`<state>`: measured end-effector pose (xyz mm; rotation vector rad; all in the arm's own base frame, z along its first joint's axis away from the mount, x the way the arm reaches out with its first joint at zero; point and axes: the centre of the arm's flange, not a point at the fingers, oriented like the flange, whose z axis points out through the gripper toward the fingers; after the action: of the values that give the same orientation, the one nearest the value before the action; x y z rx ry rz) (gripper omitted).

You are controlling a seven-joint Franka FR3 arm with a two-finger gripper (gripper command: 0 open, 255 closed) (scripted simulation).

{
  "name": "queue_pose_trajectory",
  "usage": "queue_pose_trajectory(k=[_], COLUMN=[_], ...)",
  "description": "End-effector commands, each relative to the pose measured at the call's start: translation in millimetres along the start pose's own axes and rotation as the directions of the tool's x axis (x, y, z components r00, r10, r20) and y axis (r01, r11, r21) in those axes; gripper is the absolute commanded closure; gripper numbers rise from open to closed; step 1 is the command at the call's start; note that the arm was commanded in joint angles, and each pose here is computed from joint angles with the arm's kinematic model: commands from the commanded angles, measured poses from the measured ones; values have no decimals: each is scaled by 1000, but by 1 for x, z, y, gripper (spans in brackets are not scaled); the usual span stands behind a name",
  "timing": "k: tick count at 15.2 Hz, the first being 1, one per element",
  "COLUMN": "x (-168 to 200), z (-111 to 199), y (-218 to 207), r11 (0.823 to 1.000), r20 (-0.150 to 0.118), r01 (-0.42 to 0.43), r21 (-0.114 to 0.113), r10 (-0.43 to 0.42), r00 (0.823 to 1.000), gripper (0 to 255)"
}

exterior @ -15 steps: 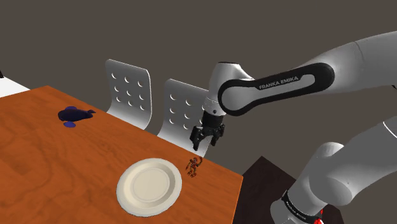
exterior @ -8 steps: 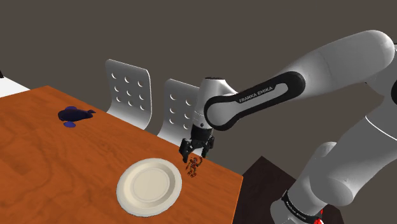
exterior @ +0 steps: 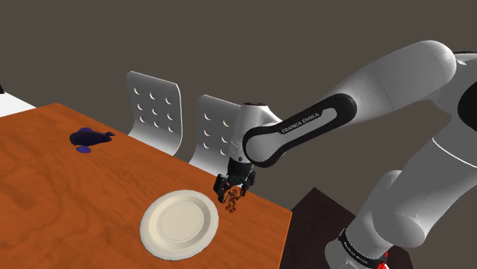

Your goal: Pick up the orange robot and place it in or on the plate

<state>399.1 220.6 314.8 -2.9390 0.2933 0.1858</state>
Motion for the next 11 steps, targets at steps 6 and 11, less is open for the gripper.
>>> queue_pose_trajectory(k=[6, 11], x=[0, 0], z=[0, 0], y=[0, 0], r11=[1000, 1000], r20=[0, 0], r01=[0, 0], r21=[0, 0], r10=[0, 0], r00=[1000, 1000], gripper=[255, 255])
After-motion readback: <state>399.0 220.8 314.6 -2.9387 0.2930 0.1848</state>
